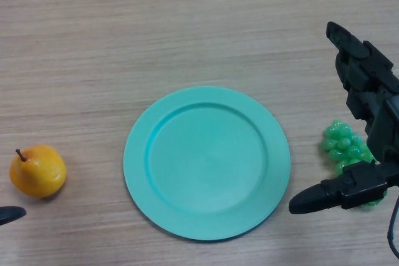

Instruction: Pick up the yellow pear and place it on the plate

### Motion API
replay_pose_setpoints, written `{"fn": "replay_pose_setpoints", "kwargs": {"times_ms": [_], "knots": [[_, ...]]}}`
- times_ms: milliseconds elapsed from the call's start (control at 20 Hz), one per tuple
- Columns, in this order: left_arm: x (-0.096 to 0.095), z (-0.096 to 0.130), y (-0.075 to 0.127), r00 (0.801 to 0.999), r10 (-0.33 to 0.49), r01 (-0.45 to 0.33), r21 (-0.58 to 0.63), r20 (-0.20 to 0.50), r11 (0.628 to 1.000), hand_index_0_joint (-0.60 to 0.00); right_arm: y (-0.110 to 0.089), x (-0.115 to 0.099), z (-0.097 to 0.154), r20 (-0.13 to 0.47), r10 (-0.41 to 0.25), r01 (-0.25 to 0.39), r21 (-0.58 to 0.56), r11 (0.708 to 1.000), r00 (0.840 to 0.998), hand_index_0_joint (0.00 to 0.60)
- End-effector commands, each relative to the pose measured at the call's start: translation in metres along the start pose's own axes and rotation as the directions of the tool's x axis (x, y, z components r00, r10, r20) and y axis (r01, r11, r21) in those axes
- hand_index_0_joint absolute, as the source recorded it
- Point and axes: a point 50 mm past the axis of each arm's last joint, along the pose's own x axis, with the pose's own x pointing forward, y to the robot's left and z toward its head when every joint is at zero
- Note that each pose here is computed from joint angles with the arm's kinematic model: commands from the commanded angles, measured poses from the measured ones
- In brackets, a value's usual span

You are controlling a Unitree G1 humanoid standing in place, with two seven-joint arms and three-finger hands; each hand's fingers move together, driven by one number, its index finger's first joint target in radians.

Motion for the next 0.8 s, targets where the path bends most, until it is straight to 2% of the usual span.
{"fn": "replay_pose_setpoints", "kwargs": {"times_ms": [50, 200, 800], "knots": [[0.007, 0.031, 0.026, 0.982, 0.082, -0.090, 0.044, 0.172, 0.995, 0.000, -0.004, -0.004, 0.029, 0.202, 0.003, 0.006, -0.044, 0.999, 0.979, 0.000], [0.006, 0.032, 0.027, 0.982, 0.078, -0.086, 0.039, 0.169, 0.996, 0.000, -0.001, -0.002, 0.029, 0.178, 0.022, -0.015, -0.041, 0.999, 0.984, 0.000], [0.006, 0.034, 0.024, 0.984, 0.085, -0.094, 0.053, 0.157, 0.994, 0.000, -0.001, 0.007, 0.023, 0.175, 0.046, -0.043, -0.016, 0.999, 0.984, 0.000]]}}
